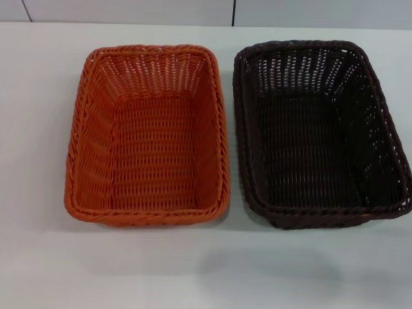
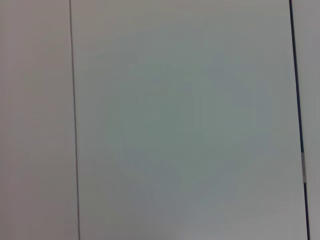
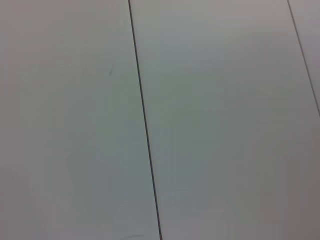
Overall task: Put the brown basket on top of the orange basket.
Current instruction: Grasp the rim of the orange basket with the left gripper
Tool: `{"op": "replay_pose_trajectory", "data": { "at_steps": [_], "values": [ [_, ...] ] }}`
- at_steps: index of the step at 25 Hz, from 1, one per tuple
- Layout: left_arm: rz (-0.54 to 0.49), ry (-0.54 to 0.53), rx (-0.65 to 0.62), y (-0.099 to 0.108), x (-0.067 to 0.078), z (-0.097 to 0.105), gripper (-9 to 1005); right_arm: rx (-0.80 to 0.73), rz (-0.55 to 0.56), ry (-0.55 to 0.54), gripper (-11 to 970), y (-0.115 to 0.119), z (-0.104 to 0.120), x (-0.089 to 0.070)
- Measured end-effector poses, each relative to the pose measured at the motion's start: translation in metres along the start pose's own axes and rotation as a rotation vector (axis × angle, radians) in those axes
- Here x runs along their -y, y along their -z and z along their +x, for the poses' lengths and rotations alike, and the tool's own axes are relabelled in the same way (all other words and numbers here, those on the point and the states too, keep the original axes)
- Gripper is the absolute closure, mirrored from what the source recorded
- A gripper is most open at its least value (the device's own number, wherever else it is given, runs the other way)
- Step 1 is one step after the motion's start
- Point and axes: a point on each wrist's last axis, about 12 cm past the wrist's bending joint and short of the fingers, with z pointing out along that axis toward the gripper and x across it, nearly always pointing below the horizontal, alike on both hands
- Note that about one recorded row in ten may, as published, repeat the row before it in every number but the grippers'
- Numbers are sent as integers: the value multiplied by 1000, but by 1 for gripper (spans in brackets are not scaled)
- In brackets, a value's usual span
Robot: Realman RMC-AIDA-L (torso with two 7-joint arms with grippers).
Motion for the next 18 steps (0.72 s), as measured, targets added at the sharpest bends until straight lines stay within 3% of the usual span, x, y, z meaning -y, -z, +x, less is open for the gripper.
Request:
{"op": "replay_pose_trajectory", "data": {
  "at_steps": [7,12,13,15,18],
  "values": [
    [20,-3,-5,-1,3,0,147,-3,-4,-1,139,-1,1,-1],
    [118,-12,9,-10,17,-5,149,-3,-9,-3,139,-3,1,-2],
    [141,-15,27,-19,26,-12,149,-2,-12,-4,139,-4,1,-3],
    [146,-23,33,-25,29,-16,155,-6,-19,-6,139,-5,1,-4],
    [201,-69,16,-55,46,-43,164,-18,-28,-10,139,-7,3,-6]
  ]
}}
